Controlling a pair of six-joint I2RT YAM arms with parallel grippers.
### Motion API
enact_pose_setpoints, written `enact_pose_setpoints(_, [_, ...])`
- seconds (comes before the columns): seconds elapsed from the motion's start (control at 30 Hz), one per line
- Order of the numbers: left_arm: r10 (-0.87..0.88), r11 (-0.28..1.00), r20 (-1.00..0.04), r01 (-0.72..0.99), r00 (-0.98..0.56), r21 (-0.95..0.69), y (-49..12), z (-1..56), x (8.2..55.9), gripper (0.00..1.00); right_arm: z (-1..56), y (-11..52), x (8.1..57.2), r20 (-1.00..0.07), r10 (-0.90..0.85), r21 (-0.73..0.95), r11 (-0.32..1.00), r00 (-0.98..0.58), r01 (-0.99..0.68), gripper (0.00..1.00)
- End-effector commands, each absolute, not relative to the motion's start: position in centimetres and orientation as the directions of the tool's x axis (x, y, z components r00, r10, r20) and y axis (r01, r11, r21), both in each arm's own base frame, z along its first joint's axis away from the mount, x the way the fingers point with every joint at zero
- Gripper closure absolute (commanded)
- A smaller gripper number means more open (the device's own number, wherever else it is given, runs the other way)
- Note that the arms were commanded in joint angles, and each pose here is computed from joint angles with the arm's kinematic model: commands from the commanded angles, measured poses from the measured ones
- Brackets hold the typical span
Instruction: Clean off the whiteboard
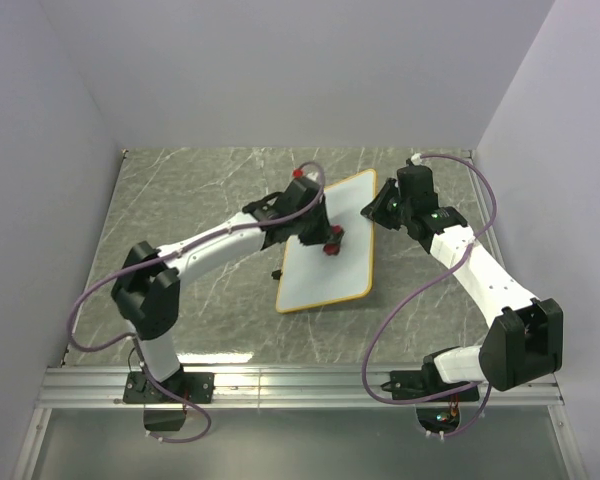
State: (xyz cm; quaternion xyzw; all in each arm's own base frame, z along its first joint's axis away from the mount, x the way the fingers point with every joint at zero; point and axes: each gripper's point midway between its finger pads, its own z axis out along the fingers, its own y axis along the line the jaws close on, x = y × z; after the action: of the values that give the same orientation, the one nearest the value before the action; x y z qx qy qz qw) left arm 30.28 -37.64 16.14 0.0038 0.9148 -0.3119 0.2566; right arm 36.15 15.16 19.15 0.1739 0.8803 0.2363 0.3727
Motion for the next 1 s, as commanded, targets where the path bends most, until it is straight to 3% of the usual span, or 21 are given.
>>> enact_pose_setpoints(0.0, [-0.084,0.739,-0.504,0.286,-0.860,-0.611,-41.3,19.3,31.0,1.00,17.7,17.0,34.2,-0.536,0.415,0.529,0.844,-0.735,0.091,1.00])
enact_pose_setpoints(0.03, [-0.090,0.723,-0.523,0.305,-0.848,-0.619,-42.1,20.6,31.6,1.00,17.7,16.9,34.2,-0.538,0.415,0.527,0.845,-0.734,0.092,1.00])
enact_pose_setpoints(0.23, [-0.049,0.770,-0.429,0.240,-0.902,-0.592,-42.5,14.5,32.7,1.00,18.1,16.5,34.0,-0.550,0.401,0.508,0.857,-0.733,0.088,1.00])
enact_pose_setpoints(0.5, [-0.065,0.867,-0.306,0.099,-0.950,-0.488,-36.2,5.5,31.9,1.00,18.6,16.2,34.3,-0.563,0.397,0.496,0.864,-0.725,0.087,1.00])
enact_pose_setpoints(0.67, [-0.046,0.905,-0.291,0.084,-0.955,-0.417,-33.3,3.0,31.1,1.00,18.5,16.2,34.4,-0.564,0.397,0.492,0.866,-0.724,0.091,1.00])
enact_pose_setpoints(0.77, [-0.006,0.890,-0.299,0.131,-0.954,-0.436,-33.9,3.8,30.9,1.00,18.3,16.2,34.5,-0.561,0.396,0.491,0.866,-0.727,0.093,1.00])
enact_pose_setpoints(0.97, [0.148,0.743,-0.419,0.380,-0.896,-0.551,-40.3,12.1,29.1,1.00,17.8,16.2,34.5,-0.556,0.392,0.486,0.869,-0.733,0.096,1.00])
